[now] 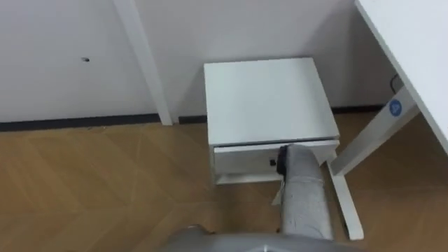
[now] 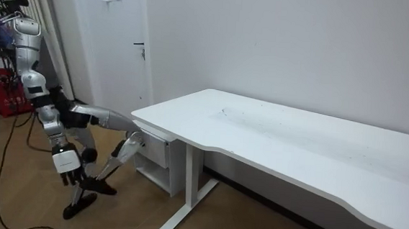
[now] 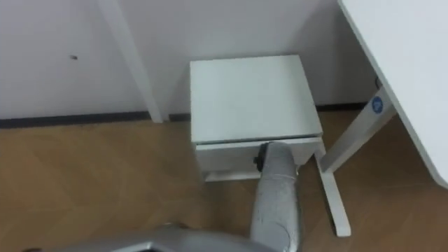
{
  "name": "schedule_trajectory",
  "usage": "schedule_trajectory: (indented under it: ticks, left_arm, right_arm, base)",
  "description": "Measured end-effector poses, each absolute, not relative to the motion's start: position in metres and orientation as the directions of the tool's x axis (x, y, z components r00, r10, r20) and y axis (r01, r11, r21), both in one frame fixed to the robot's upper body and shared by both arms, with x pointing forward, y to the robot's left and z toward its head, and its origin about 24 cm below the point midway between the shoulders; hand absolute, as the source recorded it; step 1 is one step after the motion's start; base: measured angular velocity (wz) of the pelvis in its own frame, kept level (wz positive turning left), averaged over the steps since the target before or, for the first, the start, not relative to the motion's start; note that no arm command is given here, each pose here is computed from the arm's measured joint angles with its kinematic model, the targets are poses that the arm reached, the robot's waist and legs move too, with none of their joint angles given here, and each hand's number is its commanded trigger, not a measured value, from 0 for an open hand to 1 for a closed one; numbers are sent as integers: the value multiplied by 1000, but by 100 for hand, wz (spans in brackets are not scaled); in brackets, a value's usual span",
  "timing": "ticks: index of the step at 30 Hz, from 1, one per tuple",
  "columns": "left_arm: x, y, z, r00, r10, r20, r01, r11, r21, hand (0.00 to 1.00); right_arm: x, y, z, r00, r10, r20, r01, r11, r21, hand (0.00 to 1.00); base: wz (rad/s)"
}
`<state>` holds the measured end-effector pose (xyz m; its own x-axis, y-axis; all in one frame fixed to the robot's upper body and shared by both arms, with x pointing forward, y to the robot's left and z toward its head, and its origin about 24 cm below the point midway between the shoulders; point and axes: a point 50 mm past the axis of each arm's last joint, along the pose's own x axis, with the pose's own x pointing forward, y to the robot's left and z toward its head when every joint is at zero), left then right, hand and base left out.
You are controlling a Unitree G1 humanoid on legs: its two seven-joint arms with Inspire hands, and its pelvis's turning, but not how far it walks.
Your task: Put apple and close drawer
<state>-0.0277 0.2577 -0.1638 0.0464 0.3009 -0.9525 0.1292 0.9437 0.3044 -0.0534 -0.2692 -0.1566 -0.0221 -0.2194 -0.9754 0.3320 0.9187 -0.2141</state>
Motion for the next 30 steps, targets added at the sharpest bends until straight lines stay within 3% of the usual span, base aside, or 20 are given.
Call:
schedule_trajectory:
  ticks: [12, 20, 22, 30]
  left_arm:
    - [-13, 271, -160, 91, 405, -910, 89, 907, 412, 0]
    - [3, 268, -161, 140, 412, -900, 83, 901, 426, 0]
    - [0, 268, -161, 131, 418, -899, 68, 901, 428, 0]
    - [5, 265, -162, 137, 404, -904, 67, 907, 415, 0]
  right_arm:
    - [-7, -282, -155, 105, -309, -945, 317, 911, -262, 0]
    - [-8, -268, -161, 111, -304, -946, 302, 918, -259, 0]
    - [7, -263, -162, 157, -301, -941, 301, 922, -245, 0]
    - [-17, -259, -165, 61, -282, -957, 259, 931, -258, 0]
  base:
    - [-8]
    - [1]
    - [-53]
    - [17]
